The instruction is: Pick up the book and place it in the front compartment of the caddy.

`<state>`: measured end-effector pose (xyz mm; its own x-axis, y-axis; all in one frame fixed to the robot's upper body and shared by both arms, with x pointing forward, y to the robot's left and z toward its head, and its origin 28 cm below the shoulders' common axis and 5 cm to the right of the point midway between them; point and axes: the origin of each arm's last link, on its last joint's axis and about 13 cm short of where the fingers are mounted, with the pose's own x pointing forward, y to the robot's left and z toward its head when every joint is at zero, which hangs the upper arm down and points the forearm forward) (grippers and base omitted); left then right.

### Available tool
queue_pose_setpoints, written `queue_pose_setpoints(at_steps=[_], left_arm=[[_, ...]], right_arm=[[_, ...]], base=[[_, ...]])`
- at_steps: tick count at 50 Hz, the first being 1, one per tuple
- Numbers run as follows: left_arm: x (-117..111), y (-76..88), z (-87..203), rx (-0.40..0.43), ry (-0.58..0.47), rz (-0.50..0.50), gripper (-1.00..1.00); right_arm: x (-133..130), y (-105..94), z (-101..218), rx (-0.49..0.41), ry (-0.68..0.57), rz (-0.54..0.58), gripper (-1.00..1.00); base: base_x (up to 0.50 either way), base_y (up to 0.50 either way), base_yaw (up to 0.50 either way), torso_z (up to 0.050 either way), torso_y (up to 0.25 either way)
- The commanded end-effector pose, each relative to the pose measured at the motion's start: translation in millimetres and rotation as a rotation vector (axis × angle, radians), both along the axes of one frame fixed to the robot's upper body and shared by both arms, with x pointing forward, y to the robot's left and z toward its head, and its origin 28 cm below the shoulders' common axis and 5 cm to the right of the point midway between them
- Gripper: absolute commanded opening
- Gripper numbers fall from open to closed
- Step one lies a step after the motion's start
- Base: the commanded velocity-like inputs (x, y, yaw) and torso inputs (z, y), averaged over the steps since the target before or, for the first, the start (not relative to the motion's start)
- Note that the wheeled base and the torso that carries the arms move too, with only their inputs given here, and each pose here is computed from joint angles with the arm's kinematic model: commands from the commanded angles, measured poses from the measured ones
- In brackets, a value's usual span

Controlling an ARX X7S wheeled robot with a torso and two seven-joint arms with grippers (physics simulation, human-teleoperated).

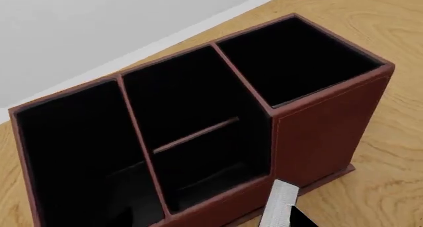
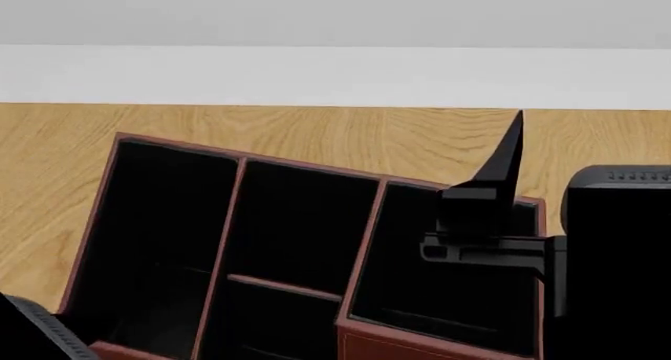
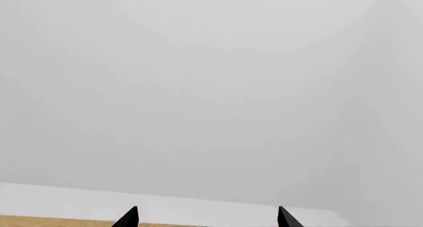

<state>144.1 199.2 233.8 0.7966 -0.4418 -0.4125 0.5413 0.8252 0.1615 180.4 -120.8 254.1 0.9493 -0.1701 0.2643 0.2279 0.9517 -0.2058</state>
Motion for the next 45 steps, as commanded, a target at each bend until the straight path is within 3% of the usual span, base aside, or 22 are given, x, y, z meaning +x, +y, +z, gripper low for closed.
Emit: queue_pose_setpoints(at_steps=[1, 9, 30, 45], left_arm=[[2.1, -5.1, -7.3, 0.006, 0.065, -0.024, 1.00], [8.0, -7.9, -10.6, -0.002, 0.097, -0.024, 1.00], [27.2, -14.0, -10.7, 0.143, 0.113, -0.085, 1.00], [37.9, -20.5, -12.1, 0.203, 0.143, -0.120, 1.00]], right_arm=[[0.1, -0.6, -2.2, 0.002, 0.007, 0.000, 1.00], [-0.4, -1.3, -3.3, 0.004, 0.010, 0.000, 1.00], [1.9, -1.4, -8.0, 0.012, 0.020, -0.001, 1.00], [1.1, -4.8, -11.0, 0.019, 0.021, -0.010, 1.00]], base=[[0.00, 0.00, 0.00, 0.000, 0.000], [0.00, 0.00, 0.00, 0.000, 0.000], [0.00, 0.00, 0.00, 0.000, 0.000], [0.00, 0.00, 0.00, 0.000, 0.000]])
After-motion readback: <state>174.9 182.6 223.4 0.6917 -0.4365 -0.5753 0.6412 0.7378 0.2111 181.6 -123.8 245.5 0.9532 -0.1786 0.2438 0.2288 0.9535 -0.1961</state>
